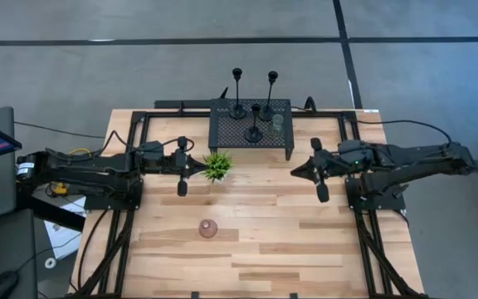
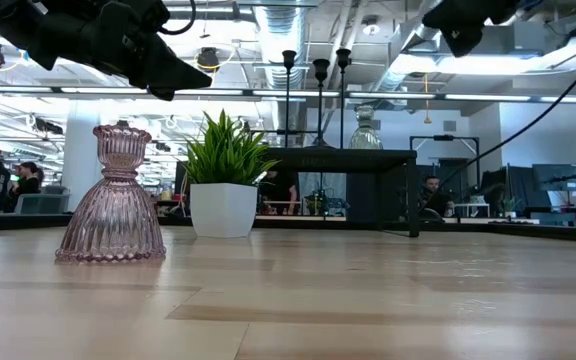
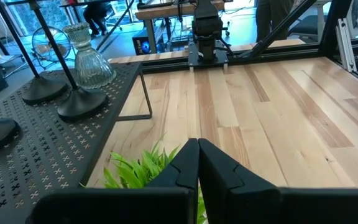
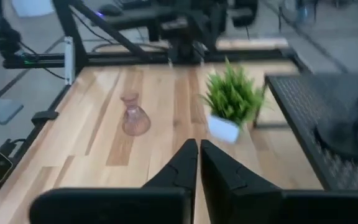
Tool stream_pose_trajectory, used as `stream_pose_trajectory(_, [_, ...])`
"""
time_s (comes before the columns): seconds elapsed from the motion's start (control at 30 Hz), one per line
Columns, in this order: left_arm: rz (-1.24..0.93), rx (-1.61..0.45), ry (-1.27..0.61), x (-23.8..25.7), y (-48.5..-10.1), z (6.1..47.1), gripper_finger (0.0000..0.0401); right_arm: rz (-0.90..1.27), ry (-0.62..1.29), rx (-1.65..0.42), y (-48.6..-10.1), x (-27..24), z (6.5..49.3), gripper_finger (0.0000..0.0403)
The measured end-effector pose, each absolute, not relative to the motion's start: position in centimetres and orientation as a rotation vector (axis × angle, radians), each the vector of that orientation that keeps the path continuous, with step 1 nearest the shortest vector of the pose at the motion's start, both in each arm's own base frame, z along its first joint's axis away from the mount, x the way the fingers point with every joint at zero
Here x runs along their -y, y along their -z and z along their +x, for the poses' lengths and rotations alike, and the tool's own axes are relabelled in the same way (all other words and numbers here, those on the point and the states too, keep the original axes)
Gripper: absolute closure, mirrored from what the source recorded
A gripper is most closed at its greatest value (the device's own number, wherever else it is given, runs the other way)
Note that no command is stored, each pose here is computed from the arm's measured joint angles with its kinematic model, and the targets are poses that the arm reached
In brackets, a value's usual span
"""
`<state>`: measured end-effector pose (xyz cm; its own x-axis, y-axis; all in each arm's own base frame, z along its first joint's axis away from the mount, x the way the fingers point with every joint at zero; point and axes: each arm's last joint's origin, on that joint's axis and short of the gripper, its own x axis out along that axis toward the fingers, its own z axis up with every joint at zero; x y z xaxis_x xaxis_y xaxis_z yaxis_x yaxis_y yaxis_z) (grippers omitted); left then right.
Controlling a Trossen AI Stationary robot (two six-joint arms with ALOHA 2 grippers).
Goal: Pick & Place candle stick holders
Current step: Put the pink glass candle holder on the shelf
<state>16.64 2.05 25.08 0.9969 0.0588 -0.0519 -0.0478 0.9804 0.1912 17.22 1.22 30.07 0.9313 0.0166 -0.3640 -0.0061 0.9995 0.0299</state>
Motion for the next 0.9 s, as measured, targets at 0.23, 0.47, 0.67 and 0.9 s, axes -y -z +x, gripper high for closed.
stream_pose_trajectory(0.23, [0.187, -0.061, -0.053, -2.0, -25.0, 16.6, 0.0395, -0.105, -0.052, -0.276, -28.7, -1.5, 17.8, 0.0398])
stream_pose_trajectory(0.47, [0.187, -0.061, -0.053, -2.0, -25.0, 16.6, 0.0394, -0.153, -0.155, -0.155, -26.2, -1.5, 18.1, 0.0401])
stream_pose_trajectory(0.67, [0.187, -0.062, -0.053, -2.0, -25.0, 16.6, 0.0394, -0.103, -0.137, -0.127, -23.1, -1.0, 17.7, 0.0402])
stream_pose_trajectory(0.9, [0.191, -0.095, -0.022, -2.0, -24.3, 16.7, 0.0394, -0.077, -0.129, -0.07, -20.8, -0.9, 17.1, 0.0402])
